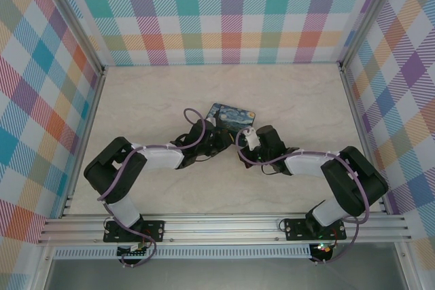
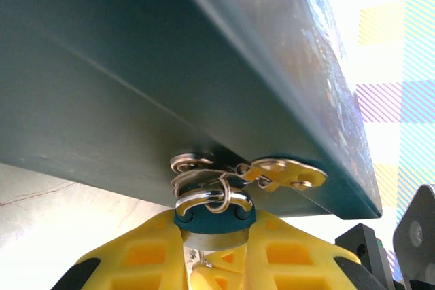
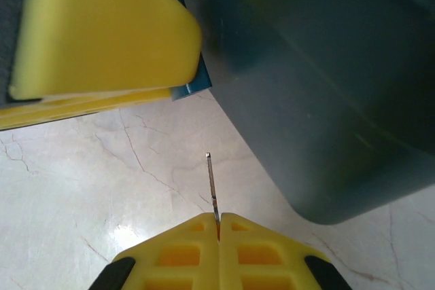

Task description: Unlock a padlock with a key

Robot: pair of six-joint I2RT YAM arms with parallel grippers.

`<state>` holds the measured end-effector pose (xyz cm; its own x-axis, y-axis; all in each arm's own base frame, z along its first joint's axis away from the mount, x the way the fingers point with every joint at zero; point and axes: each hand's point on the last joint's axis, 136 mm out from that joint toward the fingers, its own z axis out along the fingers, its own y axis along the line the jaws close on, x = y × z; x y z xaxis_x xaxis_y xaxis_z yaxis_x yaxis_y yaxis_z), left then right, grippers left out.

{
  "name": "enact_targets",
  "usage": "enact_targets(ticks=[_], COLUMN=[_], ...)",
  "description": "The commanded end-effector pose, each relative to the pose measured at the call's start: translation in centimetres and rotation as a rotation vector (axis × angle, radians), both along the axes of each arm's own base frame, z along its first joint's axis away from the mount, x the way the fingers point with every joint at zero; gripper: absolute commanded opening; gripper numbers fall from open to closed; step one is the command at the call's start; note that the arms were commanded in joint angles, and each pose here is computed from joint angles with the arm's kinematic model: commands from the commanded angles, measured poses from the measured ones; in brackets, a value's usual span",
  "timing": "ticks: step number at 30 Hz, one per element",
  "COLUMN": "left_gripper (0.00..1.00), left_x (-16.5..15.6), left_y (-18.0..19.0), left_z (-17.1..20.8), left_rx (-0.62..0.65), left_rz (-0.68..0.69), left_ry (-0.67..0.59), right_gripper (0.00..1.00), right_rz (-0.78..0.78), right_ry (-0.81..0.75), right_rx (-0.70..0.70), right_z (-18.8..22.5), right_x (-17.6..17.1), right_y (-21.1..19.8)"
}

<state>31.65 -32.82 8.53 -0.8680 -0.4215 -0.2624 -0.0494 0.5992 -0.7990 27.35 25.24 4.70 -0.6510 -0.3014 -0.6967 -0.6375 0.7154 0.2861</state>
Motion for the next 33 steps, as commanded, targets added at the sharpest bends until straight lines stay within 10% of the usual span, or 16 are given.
enact_targets(ticks=[1,33], left_gripper=[0.0,0.0], left_x=[-0.2,-0.6], left_y=[-0.6,-0.8], left_z=[2.1,1.6], left_rx=[-0.05,-0.047], left_rz=[0.004,-0.001], left_ry=[-0.037,-0.023], right_gripper=[0.07,0.07], right_rz=[0.025,0.018], right_ry=[-0.077,-0.172], right_rx=[0.014,0.06], right_z=[1.5,4.4], right_x=[1.0,2.2], right_y=[1.0,1.7])
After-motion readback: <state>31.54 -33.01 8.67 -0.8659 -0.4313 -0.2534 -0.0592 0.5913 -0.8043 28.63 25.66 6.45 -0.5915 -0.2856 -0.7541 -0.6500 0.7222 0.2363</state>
